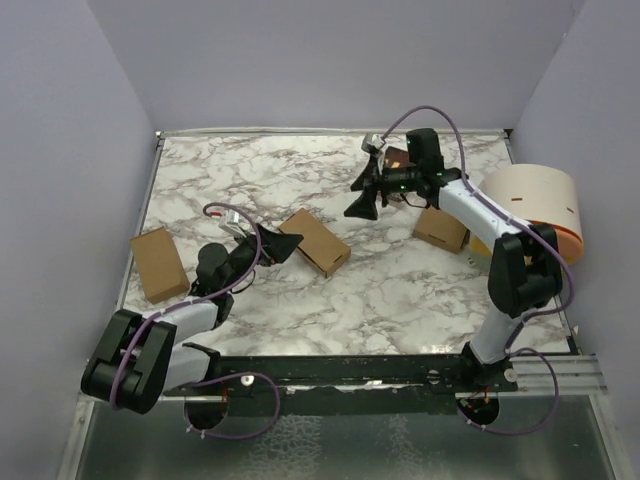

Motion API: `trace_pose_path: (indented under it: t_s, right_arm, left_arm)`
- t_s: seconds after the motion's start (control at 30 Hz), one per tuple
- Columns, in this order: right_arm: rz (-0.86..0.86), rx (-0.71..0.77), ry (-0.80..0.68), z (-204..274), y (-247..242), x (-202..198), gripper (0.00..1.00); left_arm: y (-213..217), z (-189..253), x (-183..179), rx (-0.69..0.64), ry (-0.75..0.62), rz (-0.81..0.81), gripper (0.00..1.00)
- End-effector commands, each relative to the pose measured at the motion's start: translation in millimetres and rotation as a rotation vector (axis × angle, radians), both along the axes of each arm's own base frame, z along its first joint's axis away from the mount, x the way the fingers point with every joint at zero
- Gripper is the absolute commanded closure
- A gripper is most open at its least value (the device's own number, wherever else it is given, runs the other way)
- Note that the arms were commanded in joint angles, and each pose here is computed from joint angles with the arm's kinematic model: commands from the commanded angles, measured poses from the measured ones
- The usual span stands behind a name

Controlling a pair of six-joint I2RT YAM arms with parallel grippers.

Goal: Fold the paper box

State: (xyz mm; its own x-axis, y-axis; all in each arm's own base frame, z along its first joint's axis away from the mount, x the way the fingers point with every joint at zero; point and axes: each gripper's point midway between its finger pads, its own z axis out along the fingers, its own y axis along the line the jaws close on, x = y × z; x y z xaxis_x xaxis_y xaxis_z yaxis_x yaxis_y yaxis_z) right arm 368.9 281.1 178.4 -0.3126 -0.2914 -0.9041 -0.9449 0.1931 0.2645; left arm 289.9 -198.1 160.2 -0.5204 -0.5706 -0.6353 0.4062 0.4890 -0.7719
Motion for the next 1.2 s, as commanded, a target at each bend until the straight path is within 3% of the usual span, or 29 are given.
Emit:
trace_pose_path:
  t_s: [0.0, 0.17, 0.4, 0.73, 1.17]
  right_arm:
    - [-0.029, 0.066, -0.234, 47.6, 3.4, 14.6, 0.0]
    - [0.098, 0.085, 0.11, -6.7, 14.4, -8.6, 0.01]
    - [-0.031, 0.002, 0.292, -62.2, 13.9, 5.6, 0.1]
    - [-0.022, -0.02, 0.488, -106.7, 19.6, -2.5, 0.29]
    - [-0.022, -0.03, 0.578, -122.1, 22.4, -7.8, 0.43]
  left_arm:
    - [13.5, 13.2, 0.0, -0.047, -0.083, 0.059, 0.04]
    - [33.0, -5.4, -5.0, -0.044, -0.053, 0.151, 0.01]
    - [31.5, -27.7, -6.8, -0.015, 0.022, 0.126, 0.01]
    - [24.5, -43.1, -3.6, -0.03, 0.094, 0.094, 0.01]
    - [22.7, -64.1, -7.4, -0.061, 0.191, 0.091, 0.01]
